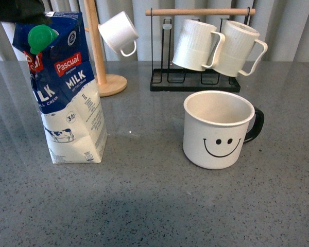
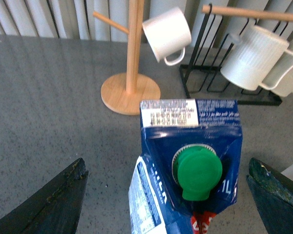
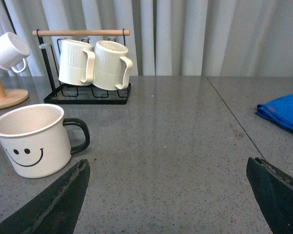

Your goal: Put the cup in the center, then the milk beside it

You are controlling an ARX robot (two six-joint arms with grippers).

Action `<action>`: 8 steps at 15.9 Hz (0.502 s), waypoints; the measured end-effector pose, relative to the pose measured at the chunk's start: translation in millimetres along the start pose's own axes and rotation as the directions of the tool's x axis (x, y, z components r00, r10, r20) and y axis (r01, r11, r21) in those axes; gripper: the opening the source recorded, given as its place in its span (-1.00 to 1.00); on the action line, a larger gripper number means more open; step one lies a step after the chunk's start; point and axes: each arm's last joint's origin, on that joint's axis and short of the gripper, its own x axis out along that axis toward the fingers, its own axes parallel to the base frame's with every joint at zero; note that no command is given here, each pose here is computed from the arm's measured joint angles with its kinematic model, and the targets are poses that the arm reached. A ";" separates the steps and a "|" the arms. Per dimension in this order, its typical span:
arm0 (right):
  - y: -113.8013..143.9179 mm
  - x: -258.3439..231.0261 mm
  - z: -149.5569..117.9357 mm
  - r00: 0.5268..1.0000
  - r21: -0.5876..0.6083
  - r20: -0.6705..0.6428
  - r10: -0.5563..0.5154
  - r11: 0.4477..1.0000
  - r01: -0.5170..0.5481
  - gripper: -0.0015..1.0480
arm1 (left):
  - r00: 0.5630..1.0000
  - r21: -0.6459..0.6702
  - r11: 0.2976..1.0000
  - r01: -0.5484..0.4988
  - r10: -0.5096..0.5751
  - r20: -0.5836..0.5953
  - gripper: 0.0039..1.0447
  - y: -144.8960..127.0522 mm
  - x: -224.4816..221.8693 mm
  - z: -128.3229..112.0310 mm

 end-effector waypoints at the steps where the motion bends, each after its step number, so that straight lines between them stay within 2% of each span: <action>1: 0.0 0.0 0.0 1.000 0.000 0.000 0.000 1.000 0.000 0.87 | 1.000 0.003 1.000 0.000 0.000 -0.030 0.88 -3.3 3.5 -8.1; 4: 0.0 0.0 0.0 1.000 0.000 0.000 0.000 1.000 0.000 0.87 | 0.998 0.008 1.000 0.012 -0.011 -0.069 0.88 -14.4 10.1 -21.9; 7: 0.0 0.0 0.0 1.000 0.000 0.000 0.000 1.000 0.000 0.87 | 0.992 0.012 1.000 -0.012 0.014 -0.123 0.88 -14.3 23.9 -37.3; 8: 0.0 0.0 0.0 1.000 0.000 0.000 0.000 1.000 0.000 0.87 | 0.991 0.014 1.000 -0.024 0.025 -0.134 0.74 -13.9 27.0 -40.9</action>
